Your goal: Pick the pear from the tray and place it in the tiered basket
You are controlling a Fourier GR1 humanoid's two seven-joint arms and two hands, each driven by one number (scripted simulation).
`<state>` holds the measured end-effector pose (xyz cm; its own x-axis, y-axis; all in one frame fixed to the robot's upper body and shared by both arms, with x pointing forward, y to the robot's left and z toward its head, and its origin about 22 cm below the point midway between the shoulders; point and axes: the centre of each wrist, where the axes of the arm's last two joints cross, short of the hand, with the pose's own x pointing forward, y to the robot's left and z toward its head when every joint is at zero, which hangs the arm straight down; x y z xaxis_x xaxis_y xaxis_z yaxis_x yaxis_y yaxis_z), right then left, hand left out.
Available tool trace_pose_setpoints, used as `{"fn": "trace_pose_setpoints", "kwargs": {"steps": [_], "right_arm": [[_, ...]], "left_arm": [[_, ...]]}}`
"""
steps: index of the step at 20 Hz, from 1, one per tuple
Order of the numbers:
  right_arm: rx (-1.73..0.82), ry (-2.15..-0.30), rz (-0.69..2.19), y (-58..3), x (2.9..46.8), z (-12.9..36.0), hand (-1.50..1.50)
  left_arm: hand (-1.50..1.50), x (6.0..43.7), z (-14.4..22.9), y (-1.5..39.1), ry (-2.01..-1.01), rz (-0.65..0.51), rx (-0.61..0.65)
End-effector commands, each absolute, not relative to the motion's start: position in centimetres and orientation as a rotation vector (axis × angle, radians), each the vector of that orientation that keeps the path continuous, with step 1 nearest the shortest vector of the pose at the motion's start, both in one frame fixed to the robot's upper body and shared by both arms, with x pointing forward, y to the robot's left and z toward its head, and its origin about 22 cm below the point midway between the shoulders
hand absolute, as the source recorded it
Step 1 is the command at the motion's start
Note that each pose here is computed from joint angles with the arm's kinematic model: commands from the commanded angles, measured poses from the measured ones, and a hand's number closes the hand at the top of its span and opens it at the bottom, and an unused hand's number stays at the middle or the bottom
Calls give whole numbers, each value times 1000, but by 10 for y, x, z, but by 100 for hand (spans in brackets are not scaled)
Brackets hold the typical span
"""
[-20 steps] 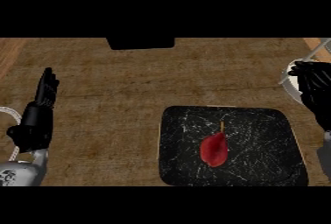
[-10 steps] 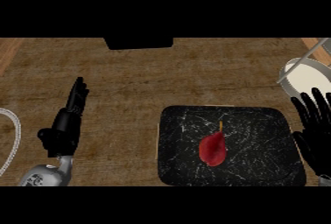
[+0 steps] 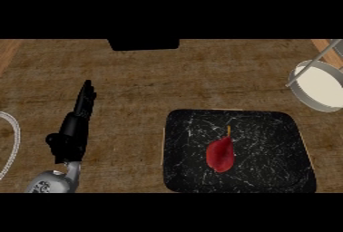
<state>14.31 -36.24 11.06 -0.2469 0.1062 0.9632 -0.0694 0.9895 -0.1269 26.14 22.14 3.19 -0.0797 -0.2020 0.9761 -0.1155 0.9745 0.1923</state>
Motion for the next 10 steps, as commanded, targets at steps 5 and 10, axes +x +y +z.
{"fn": "trace_pose_setpoints", "kwargs": {"steps": [5,10], "right_arm": [[-464,-1579,767,-331,127,199,-150],[-590,-1412,862,-289,115,232,-150]], "left_arm": [[0,258,25,212,-1647,-88,218],[0,268,45,220,-1675,-115,190]]}}
